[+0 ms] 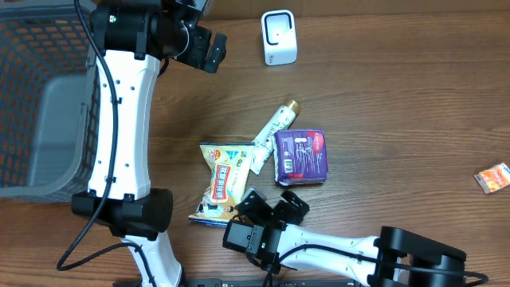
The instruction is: Scan the item barcode
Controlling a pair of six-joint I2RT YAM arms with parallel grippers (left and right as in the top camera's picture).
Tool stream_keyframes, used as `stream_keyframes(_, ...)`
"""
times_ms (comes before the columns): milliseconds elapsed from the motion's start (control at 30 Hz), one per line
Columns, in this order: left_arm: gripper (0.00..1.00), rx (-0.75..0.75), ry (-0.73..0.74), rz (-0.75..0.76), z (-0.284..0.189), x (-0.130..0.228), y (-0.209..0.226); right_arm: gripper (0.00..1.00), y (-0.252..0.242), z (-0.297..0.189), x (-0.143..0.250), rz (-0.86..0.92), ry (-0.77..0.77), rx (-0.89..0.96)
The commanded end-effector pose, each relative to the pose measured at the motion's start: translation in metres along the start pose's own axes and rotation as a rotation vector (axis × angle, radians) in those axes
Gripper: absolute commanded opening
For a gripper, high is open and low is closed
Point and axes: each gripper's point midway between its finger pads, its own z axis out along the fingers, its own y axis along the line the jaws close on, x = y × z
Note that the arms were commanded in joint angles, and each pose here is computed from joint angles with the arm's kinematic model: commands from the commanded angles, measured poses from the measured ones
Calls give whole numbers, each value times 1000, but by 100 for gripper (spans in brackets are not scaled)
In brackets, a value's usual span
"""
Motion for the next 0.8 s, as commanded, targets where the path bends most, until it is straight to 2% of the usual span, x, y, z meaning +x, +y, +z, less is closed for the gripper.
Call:
stream_keyframes(0,100,-8,-13,-16,-5,-2,2,100,7,-27,-2,290,48,-141)
stream_keyframes(133,100,-8,-13,-16,-5,-2,2,100,-11,-72,-16,486,28,-223)
stream_keyframes(333,100,-8,-13,-16,-5,-2,2,100,-72,-139,-35,837,-79,-389)
stream_keyframes(433,100,-8,-13,-16,-5,-2,2,100,-124,-158,-23,1087,-118,-425)
stream_keyframes(500,100,-8,-13,-16,-5,-2,2,100,-173,-171,-10,1255,-202,-428)
stream_keyframes(567,100,-8,-13,-16,-5,-2,2,100,-197,-180,-1,1324,-260,-426)
stream_keyframes(767,100,-8,-13,-16,-5,-2,2,100,-244,-197,21,1325,-430,-340)
